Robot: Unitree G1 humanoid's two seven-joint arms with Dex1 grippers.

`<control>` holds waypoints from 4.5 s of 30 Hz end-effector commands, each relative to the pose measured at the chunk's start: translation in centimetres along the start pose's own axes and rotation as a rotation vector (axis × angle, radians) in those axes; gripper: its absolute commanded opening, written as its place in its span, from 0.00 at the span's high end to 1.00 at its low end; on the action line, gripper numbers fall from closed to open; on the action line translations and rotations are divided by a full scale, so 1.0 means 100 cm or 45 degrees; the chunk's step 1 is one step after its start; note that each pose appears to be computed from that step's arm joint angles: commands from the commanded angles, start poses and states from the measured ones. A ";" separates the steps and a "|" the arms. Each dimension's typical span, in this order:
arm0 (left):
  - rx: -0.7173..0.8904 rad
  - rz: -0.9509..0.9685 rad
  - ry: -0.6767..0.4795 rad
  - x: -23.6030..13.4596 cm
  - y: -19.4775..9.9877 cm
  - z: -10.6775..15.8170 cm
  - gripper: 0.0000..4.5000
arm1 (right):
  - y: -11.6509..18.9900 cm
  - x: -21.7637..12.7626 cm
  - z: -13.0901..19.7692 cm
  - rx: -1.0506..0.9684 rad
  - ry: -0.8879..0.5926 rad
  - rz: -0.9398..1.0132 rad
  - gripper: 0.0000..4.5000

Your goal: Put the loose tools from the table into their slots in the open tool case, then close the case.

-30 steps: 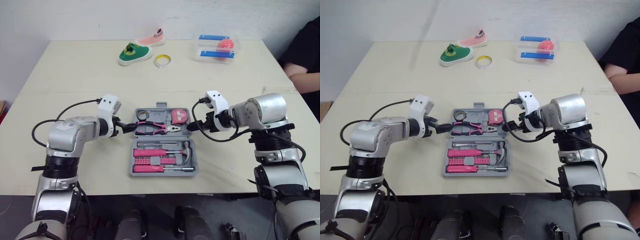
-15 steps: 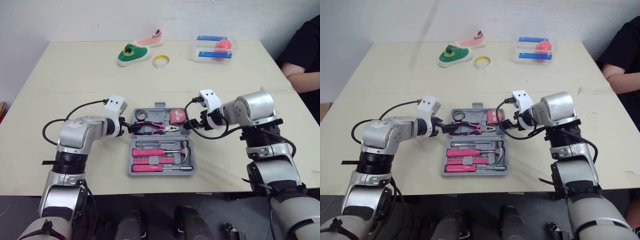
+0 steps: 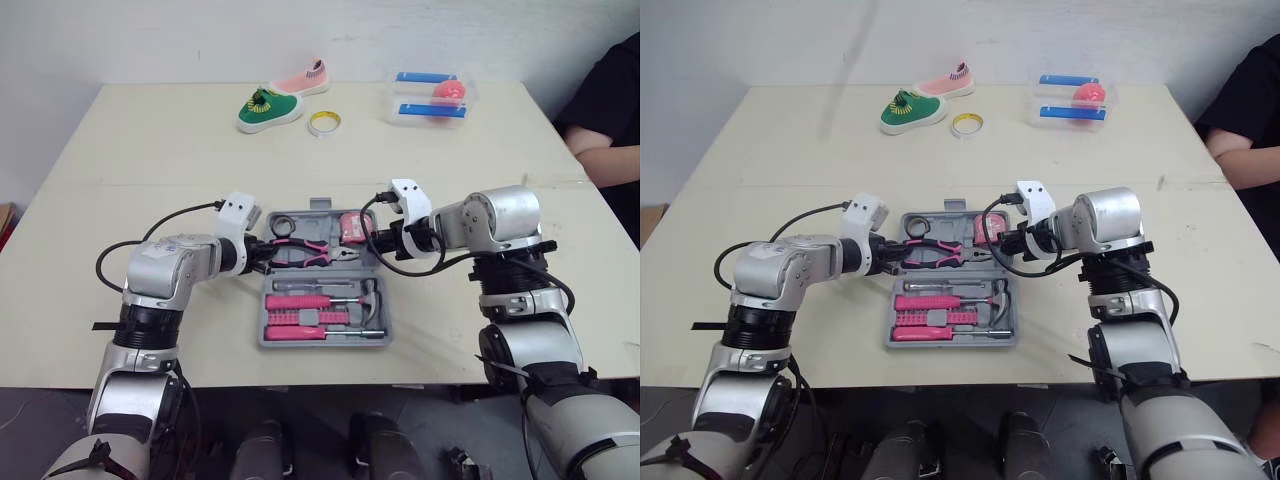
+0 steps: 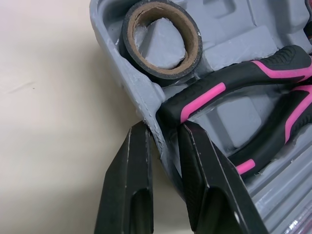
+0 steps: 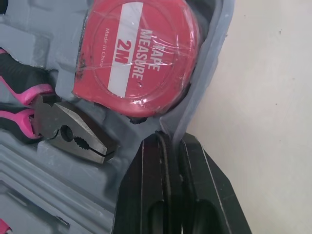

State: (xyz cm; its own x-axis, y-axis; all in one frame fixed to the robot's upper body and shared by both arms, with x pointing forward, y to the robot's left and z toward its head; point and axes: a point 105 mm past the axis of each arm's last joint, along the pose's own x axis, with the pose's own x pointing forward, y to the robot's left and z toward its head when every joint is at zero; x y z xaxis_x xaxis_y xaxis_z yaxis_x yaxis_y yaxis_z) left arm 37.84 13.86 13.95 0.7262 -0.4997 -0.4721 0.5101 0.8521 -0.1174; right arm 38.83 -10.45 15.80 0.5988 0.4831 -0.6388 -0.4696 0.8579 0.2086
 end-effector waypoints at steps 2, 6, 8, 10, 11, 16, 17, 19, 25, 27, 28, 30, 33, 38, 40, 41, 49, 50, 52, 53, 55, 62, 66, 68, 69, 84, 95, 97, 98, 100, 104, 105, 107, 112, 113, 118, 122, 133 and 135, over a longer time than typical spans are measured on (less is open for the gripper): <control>0.084 -0.097 -0.341 -0.013 -0.013 0.037 0.96 | 0.025 -0.016 0.022 -0.221 -0.304 0.146 1.00; 0.263 0.010 -0.559 -0.025 -0.002 0.044 0.96 | 0.023 -0.029 0.026 -0.324 -0.590 0.187 1.00; 0.388 0.100 -0.631 -0.032 0.008 0.040 0.96 | 0.019 -0.037 0.023 -0.380 -0.765 0.233 1.00; 0.510 0.143 -0.649 -0.034 0.012 0.032 0.96 | 0.012 -0.040 0.016 -0.432 -0.861 0.221 1.00; 0.576 0.168 -0.676 -0.037 0.015 0.026 0.96 | 0.007 -0.039 0.006 -0.532 -0.864 0.191 1.00; 0.901 0.214 -0.804 -0.048 0.009 0.005 0.96 | 0.003 -0.030 -0.042 -1.192 -0.861 0.117 1.00; 0.911 0.216 -0.814 -0.049 0.008 0.002 0.96 | 0.003 -0.030 -0.048 -1.251 -0.868 0.126 1.00; 0.970 0.206 -0.821 -0.052 0.006 -0.005 0.96 | -0.006 -0.032 -0.051 -1.259 -0.924 0.070 1.00; 1.055 0.137 -0.830 -0.063 0.000 -0.028 0.81 | -0.012 -0.035 -0.080 -1.454 -0.959 0.081 0.83; 1.109 0.122 -0.818 -0.068 -0.001 -0.032 0.64 | -0.010 -0.038 -0.083 -1.551 -0.977 0.073 0.62; 1.116 0.117 -0.797 -0.070 0.001 -0.036 0.54 | -0.012 -0.039 -0.085 -1.587 -0.973 0.058 0.51; 1.157 0.154 -0.724 -0.079 0.011 -0.045 0.34 | -0.020 -0.043 -0.086 -1.659 -0.952 0.002 0.30; 0.984 0.211 -0.549 -0.110 0.046 -0.073 0.15 | -0.049 -0.060 -0.094 -1.639 -0.857 -0.101 0.10; 0.754 0.229 -0.439 -0.152 0.069 -0.090 0.15 | -0.074 -0.082 -0.105 -1.522 -0.759 -0.135 0.10; 0.737 0.229 -0.433 -0.161 0.071 -0.085 0.15 | -0.079 -0.090 -0.103 -1.426 -0.757 -0.127 0.10; 0.727 0.235 -0.439 -0.164 0.073 -0.082 0.15 | -0.080 -0.093 -0.102 -1.389 -0.758 -0.118 0.10; 0.658 0.055 -0.513 -0.146 0.049 -0.062 0.26 | -0.034 -0.093 -0.127 -1.099 -0.651 0.367 0.29; 0.654 0.016 -0.519 -0.141 0.044 -0.059 0.32 | -0.023 -0.093 -0.133 -1.053 -0.613 0.465 0.39; 0.653 -0.032 -0.516 -0.125 0.036 -0.048 0.52 | 0.000 -0.093 -0.142 -1.025 -0.533 0.617 0.61; 0.667 -0.058 -0.517 -0.118 0.032 -0.043 0.62 | 0.007 -0.092 -0.144 -1.028 -0.510 0.648 0.72; 0.665 -0.085 -0.515 -0.106 0.028 -0.035 0.85 | 0.014 -0.090 -0.147 -1.034 -0.460 0.681 0.95; 0.690 -0.192 -0.438 -0.038 0.022 -0.019 0.99 | 0.029 -0.065 -0.156 -1.025 -0.367 0.730 1.00; 0.675 -0.269 -0.489 -0.014 0.022 -0.014 0.99 | 0.028 -0.042 -0.153 -1.094 -0.406 0.625 1.00; 0.679 -0.282 -0.493 -0.008 0.024 -0.014 0.99 | 0.031 -0.038 -0.153 -1.117 -0.413 0.627 1.00; 0.698 -0.321 -0.480 -0.005 0.021 -0.015 0.99 | 0.032 -0.036 -0.149 -1.110 -0.428 0.619 1.00; 0.695 -0.450 -0.391 -0.010 0.007 -0.047 0.99 | 0.001 -0.008 -0.110 -1.206 -0.454 0.436 1.00; 0.589 -0.304 -0.502 -0.042 -0.014 -0.066 0.99 | -0.026 0.010 -0.088 -1.144 -0.503 0.292 1.00; 0.608 -0.293 -0.511 -0.045 -0.015 -0.065 0.99 | -0.028 0.011 -0.088 -1.148 -0.505 0.273 1.00; 0.622 -0.272 -0.512 -0.046 -0.013 -0.064 0.99 | -0.030 0.010 -0.086 -1.157 -0.515 0.257 1.00; 0.621 -0.213 -0.549 -0.055 -0.004 -0.055 0.99 | -0.037 0.003 -0.085 -1.148 -0.526 0.214 1.00; 0.503 -0.272 -0.824 -0.083 -0.012 -0.003 0.99 | -0.041 -0.025 -0.091 -1.101 -0.558 0.257 1.00; 0.536 -0.330 -0.833 -0.084 -0.021 0.005 0.99 | -0.039 -0.031 -0.091 -1.098 -0.584 0.265 1.00; 0.591 -0.440 -0.814 -0.078 -0.042 0.019 0.99 | -0.033 -0.043 -0.092 -1.048 -0.640 0.291 1.00; 0.723 -0.626 -0.649 -0.028 -0.087 0.028 0.99 | -0.013 -0.055 -0.106 -0.977 -0.677 0.312 1.00; 0.745 -0.655 -0.632 -0.021 -0.093 0.028 0.99 | -0.009 -0.056 -0.107 -0.962 -0.682 0.318 1.00; 0.834 -0.776 -0.427 0.022 -0.119 0.011 0.99 | 0.011 -0.050 -0.111 -0.953 -0.674 0.363 1.00; 0.792 -0.886 -0.348 0.033 -0.118 -0.009 0.99 | 0.015 -0.043 -0.104 -0.938 -0.681 0.332 1.00; 0.807 -0.790 -0.050 0.048 -0.096 -0.053 0.99 | 0.026 -0.021 -0.104 -0.926 -0.666 0.346 1.00; 0.795 -0.778 -0.040 0.047 -0.094 -0.054 0.99 | 0.027 -0.017 -0.105 -0.922 -0.647 0.354 1.00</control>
State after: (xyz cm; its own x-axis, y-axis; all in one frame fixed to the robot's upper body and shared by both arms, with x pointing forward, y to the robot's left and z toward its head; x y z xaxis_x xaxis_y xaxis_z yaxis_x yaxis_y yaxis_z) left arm 34.12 2.54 12.72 0.2317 -0.9225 -0.3087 0.9534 0.1523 0.2606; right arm 29.67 -11.17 9.44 0.5401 0.8167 -0.2032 -0.8269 0.4701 -0.3085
